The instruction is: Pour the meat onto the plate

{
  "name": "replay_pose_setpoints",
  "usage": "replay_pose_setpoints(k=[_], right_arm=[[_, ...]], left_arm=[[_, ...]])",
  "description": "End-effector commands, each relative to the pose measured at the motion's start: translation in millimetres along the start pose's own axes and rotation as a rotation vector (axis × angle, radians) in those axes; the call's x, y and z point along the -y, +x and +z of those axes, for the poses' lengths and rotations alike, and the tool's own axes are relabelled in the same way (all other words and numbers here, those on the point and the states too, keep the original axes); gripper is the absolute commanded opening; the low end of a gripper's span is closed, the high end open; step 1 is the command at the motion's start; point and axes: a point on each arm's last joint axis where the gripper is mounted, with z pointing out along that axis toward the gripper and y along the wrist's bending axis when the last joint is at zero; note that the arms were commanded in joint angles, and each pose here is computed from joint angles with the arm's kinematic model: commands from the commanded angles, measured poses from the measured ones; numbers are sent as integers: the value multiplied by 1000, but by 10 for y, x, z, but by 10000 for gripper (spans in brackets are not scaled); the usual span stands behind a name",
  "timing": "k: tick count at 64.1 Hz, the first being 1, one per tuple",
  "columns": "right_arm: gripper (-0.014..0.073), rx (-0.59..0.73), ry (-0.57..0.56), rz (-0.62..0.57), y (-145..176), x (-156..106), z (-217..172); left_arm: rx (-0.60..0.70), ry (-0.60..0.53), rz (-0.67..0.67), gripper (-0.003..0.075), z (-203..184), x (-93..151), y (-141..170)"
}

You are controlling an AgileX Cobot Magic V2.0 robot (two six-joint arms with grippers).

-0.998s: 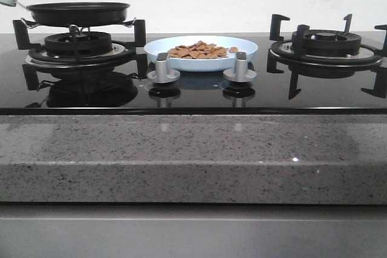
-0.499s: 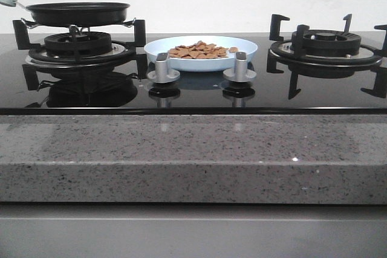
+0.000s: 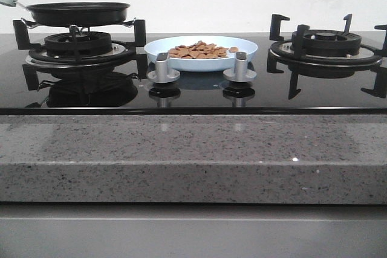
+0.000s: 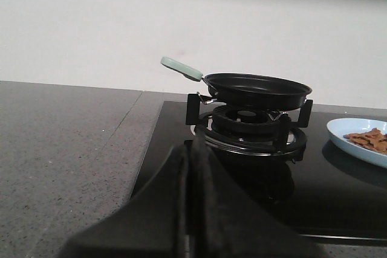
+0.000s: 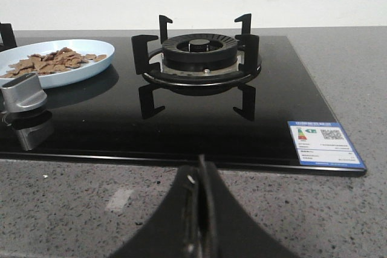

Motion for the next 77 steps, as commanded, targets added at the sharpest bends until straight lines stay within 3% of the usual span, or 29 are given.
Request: replay_pose_setpoints(k=[1,29,77], right_arm=[[-120,110,8,-19,-104,2,-21],[-120,206,8,-57,-191,-2,-35],[-120,208,37,-59,-193,14,-35]], left_arm=[[89,5,-2,-20,-15,2,-60],[89,5,-2,-20,-15,2,-60],[89,5,-2,-20,-15,2,-60]])
